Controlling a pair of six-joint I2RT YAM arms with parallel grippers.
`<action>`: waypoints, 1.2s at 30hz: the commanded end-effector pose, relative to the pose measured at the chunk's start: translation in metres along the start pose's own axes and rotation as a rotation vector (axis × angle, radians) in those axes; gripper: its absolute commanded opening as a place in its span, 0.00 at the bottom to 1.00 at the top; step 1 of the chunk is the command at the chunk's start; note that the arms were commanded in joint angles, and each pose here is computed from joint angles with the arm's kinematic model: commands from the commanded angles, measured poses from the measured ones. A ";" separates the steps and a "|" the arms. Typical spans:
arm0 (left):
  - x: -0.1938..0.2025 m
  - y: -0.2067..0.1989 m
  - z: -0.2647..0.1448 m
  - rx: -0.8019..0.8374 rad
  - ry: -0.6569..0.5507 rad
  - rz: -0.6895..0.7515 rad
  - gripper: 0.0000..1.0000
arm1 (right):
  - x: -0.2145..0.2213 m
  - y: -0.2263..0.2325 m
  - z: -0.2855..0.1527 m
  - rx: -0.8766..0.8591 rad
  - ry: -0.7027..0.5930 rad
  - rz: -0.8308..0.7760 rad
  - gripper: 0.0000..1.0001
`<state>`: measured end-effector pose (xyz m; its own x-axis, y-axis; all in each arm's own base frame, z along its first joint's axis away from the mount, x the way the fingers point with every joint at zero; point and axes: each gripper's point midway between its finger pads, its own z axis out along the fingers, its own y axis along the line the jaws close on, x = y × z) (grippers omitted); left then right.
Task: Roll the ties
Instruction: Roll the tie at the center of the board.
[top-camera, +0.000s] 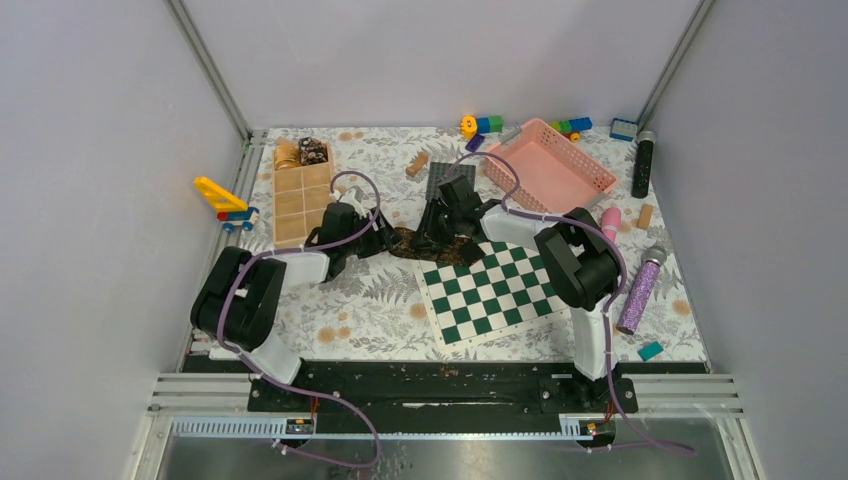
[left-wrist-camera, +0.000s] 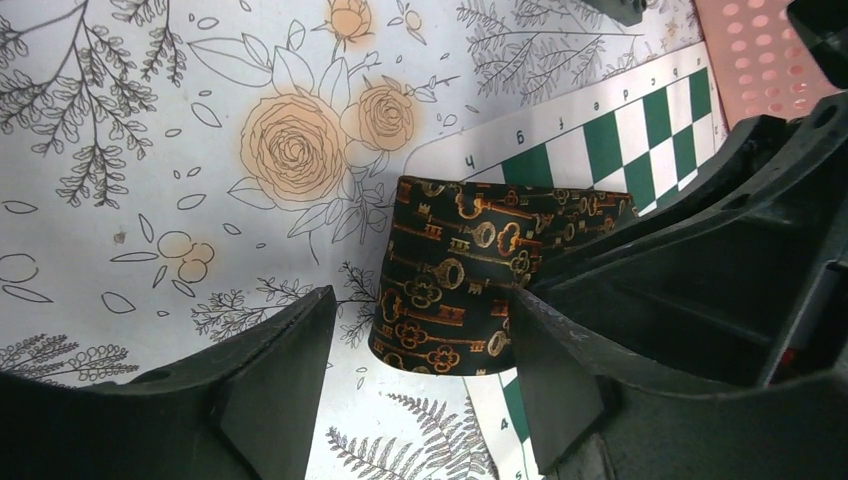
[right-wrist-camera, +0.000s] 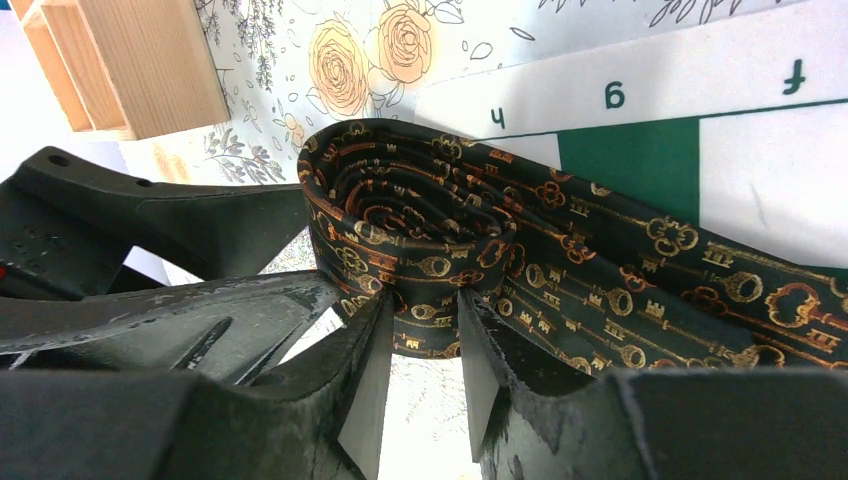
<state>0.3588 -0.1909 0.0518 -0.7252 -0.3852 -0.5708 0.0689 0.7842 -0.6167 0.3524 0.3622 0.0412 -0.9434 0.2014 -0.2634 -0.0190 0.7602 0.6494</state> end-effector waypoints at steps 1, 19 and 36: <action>-0.014 -0.014 0.006 0.076 -0.036 0.037 0.66 | 0.001 0.001 0.004 0.016 0.003 -0.010 0.38; 0.006 -0.026 0.018 0.224 0.009 0.023 0.54 | 0.002 -0.002 0.004 0.025 0.001 -0.005 0.38; 0.009 -0.025 0.011 0.214 0.011 0.023 0.46 | -0.048 0.038 -0.087 -0.036 -0.208 -0.096 0.53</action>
<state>0.3619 -0.2143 0.0436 -0.7315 -0.3778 -0.5675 0.1890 0.6874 -0.7012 0.3520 0.3494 0.0622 -0.9292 0.2111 -0.3034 -0.0308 0.7737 0.6328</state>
